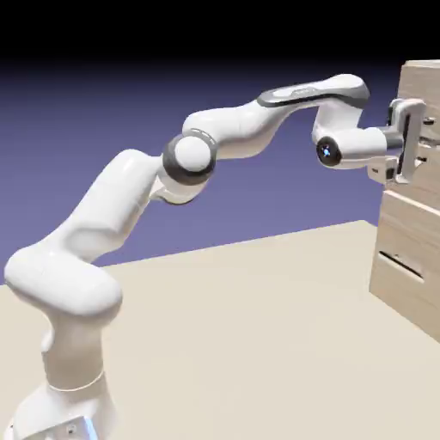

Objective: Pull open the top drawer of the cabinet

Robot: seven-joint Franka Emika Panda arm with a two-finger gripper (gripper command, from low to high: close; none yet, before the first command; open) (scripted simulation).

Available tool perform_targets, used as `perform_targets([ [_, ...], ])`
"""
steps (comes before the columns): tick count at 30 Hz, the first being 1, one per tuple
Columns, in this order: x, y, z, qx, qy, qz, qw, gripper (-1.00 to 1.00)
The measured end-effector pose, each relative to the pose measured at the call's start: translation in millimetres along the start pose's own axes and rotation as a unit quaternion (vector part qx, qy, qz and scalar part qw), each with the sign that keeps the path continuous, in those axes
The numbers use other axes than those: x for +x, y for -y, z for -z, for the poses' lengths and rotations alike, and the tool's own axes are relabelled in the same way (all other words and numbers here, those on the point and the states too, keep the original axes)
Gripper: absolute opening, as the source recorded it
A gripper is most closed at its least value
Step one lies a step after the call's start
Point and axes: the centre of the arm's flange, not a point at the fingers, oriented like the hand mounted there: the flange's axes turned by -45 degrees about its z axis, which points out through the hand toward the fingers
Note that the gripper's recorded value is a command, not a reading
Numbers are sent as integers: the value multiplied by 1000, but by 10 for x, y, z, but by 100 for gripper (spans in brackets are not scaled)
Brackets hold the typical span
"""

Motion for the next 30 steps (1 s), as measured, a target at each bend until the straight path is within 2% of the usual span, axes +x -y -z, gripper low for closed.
perform_targets([
  [30, -1, 1, 1793, 0, 0, 0, 1000, -100],
])
